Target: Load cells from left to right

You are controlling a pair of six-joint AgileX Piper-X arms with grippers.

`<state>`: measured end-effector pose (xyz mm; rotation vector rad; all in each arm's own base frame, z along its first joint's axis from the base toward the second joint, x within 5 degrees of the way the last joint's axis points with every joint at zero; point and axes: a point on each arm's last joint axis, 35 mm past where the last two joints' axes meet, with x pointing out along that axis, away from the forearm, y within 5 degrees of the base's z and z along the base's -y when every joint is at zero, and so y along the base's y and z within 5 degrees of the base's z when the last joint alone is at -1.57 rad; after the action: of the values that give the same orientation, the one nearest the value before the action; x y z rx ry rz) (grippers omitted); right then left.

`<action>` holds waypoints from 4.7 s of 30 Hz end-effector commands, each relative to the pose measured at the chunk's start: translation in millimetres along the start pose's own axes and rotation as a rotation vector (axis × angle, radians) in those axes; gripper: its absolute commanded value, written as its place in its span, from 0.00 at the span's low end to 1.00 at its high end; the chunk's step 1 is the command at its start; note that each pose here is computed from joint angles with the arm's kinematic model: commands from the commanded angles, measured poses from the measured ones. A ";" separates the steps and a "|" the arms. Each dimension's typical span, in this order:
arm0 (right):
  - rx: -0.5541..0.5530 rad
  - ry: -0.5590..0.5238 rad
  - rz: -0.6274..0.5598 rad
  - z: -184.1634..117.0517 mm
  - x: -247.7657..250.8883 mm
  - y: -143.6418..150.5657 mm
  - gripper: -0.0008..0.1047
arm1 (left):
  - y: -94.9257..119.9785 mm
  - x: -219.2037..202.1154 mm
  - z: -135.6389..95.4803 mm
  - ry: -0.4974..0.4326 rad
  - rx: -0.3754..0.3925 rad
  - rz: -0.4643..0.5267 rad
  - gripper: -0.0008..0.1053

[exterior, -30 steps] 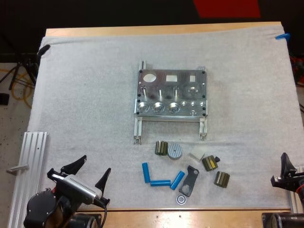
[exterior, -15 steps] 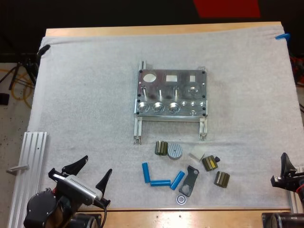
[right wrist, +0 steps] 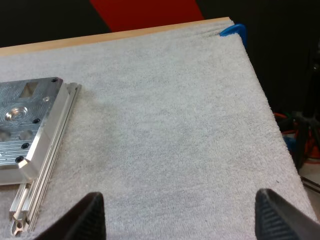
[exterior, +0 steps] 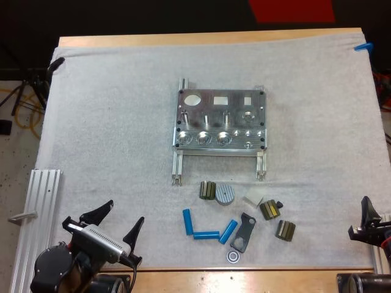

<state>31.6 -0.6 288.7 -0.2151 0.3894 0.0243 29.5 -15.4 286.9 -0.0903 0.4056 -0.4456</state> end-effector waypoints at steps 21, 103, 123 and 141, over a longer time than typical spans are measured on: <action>-0.075 0.036 0.141 16.7 -22.3 0.9 0.59 | -27.0 41.4 65.2 0.222 0.391 -0.436 0.64; -0.036 0.170 0.977 110.6 43.0 40.1 0.59 | -93.9 137.4 53.0 0.523 0.891 -0.482 0.01; 0.041 0.260 1.307 121.5 109.3 93.5 0.59 | -100.9 127.6 73.3 0.322 0.786 -0.557 0.01; -0.034 0.324 1.350 116.2 114.8 178.4 0.59 | -100.1 127.1 71.9 0.341 0.778 -0.554 0.01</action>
<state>166.6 192.9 308.6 0.0340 0.8347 1.3476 123.5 -161.7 319.4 0.6748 0.5287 -1.1471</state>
